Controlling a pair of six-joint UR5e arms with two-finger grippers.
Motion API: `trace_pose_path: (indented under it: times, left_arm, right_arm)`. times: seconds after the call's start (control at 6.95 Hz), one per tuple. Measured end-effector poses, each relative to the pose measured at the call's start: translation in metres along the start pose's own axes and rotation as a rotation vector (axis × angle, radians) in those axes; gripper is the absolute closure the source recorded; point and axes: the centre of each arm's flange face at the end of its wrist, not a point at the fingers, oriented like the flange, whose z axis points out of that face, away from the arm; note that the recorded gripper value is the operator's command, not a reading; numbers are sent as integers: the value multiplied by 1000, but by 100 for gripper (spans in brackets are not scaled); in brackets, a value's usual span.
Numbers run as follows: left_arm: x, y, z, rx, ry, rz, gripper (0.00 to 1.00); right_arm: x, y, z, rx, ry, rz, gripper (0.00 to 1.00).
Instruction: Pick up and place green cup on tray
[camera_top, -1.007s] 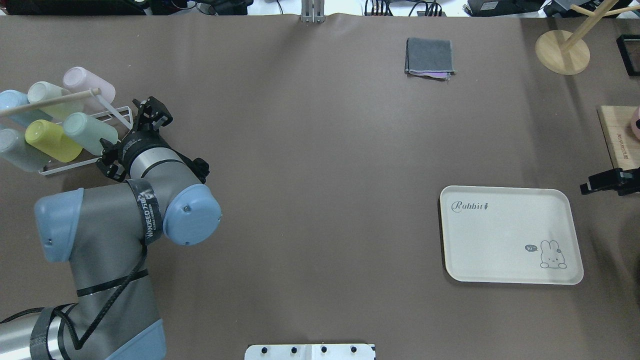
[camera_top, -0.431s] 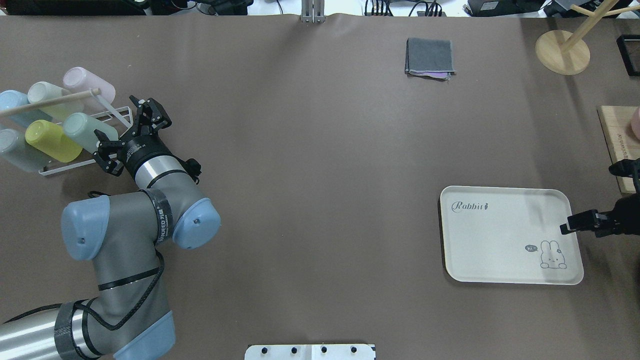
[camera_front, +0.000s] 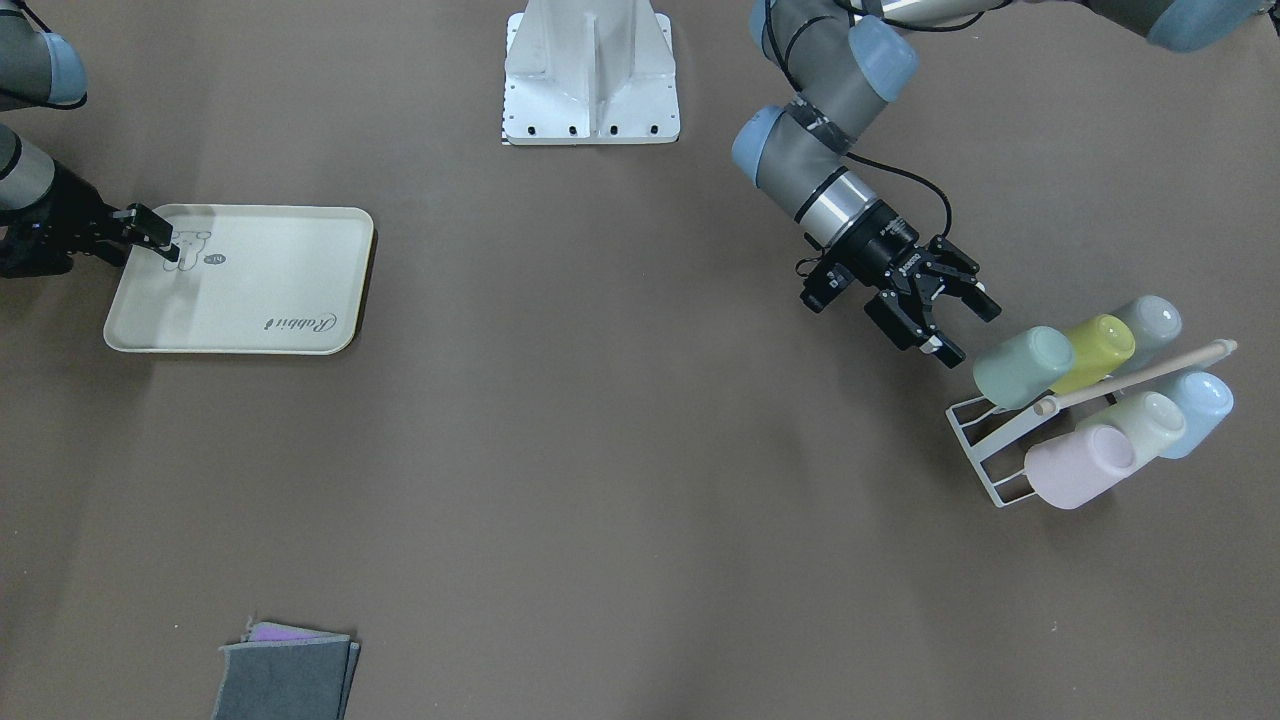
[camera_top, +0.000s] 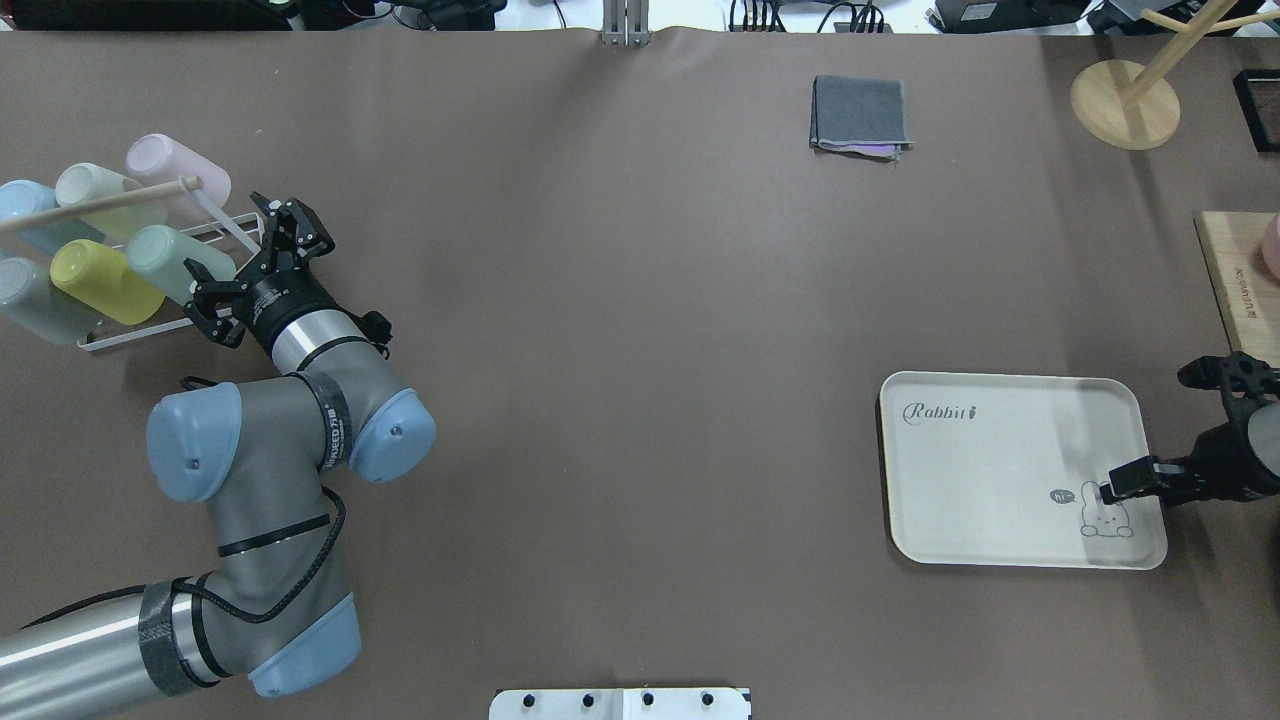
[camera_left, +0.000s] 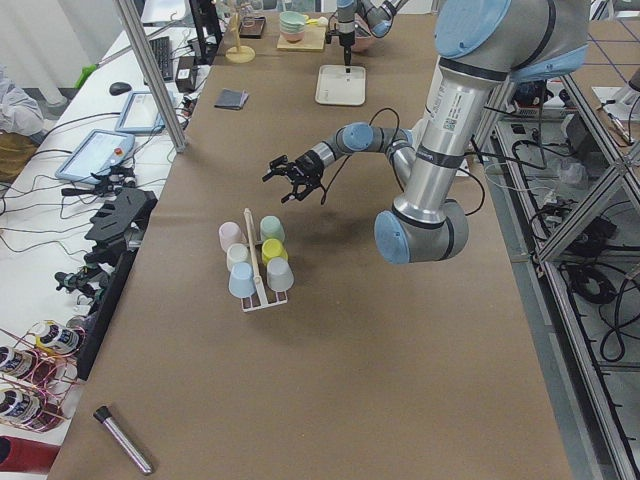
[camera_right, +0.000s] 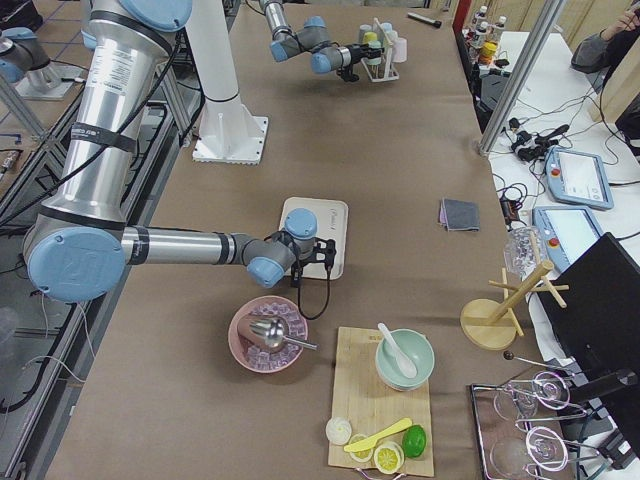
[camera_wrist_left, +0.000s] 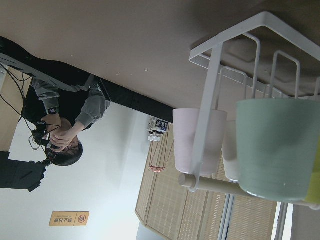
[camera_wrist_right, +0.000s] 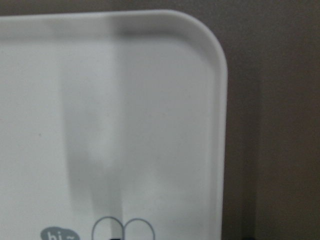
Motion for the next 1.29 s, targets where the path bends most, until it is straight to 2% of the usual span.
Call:
trace_pose_path:
  times: [0.29,0.72,0.86,1.01,1.15,1.29]
  left_arm:
    - [9,-13,20,-12,45,-1,3]
    - [13,-25,37,-37,71,26,4]
    - [13,-27,41,-44,76,33,4]
    - [16,-32,46,-53,82,46,4]
    - [18,-37,48,-56,92,57,4]
    - [17,-39,44,-31,126,62,5]
  right_arm:
    - [-4,6,-1,-25,-6,3,100]
    - [-2,15,-27,-86,-41,56,100]
    - [0,14,-29,-90,-43,64,88]
    - [2,13,-29,-90,-42,68,51]
    - [4,13,-29,-89,-36,71,44]
    - [7,12,-28,-89,-29,73,41]
